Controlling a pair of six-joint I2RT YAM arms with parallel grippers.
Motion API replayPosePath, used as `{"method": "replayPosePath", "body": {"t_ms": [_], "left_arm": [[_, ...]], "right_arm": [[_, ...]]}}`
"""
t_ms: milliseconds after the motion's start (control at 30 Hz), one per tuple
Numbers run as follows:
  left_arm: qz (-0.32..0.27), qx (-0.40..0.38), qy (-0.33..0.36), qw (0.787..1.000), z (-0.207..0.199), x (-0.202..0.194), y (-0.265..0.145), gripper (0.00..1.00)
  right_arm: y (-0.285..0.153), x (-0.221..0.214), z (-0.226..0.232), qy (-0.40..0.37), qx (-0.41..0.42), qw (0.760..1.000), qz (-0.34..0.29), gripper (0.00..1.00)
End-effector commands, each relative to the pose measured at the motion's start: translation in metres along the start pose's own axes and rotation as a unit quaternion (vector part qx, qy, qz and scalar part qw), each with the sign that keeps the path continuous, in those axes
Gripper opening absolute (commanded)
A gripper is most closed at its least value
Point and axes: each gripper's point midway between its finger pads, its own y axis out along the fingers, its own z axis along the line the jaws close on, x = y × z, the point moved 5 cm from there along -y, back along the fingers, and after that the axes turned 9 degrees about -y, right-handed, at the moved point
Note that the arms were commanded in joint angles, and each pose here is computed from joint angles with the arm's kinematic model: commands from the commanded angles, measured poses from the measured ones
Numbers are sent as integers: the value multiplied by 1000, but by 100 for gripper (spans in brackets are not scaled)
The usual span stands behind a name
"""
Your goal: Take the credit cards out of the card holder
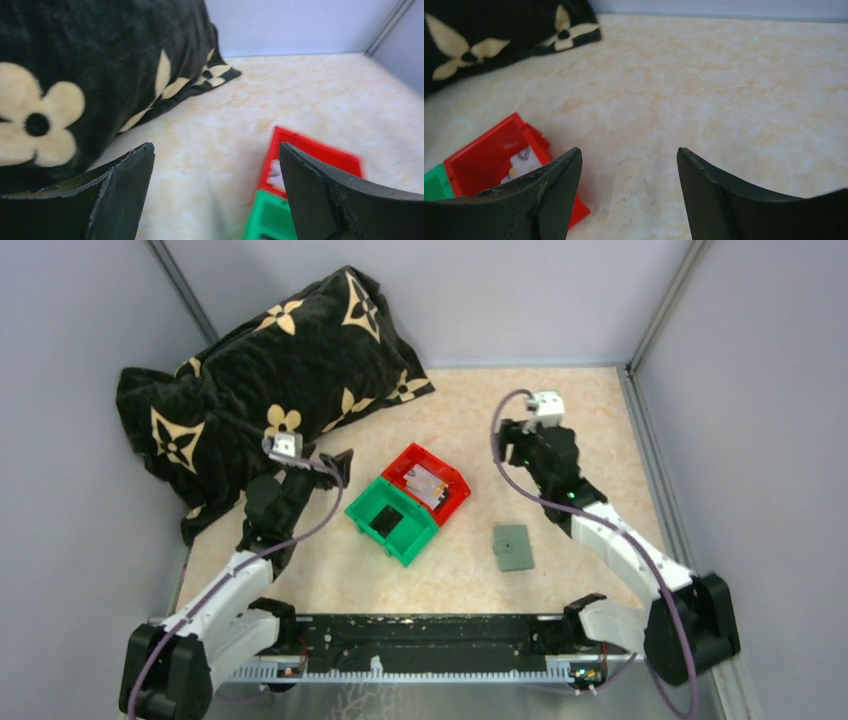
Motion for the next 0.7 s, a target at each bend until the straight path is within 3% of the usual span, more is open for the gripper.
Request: {"method": "replayPosePath", "body": {"t_ms": [0,267,367,667], "left_arm": [[96,86,-119,984,-17,-1,-8,99],[193,112,-223,949,-30,-42,-10,99],[210,111,-250,939,-36,-51,-13,93],[217,162,-248,930,-28,-71,-35,92]], "right_arm": [[19,2,57,-114,89,988,51,72],[84,-12,106,-156,157,966,136,73],[105,-23,127,-179,179,954,160,73],[125,-51,169,-197,229,933,195,73]]}}
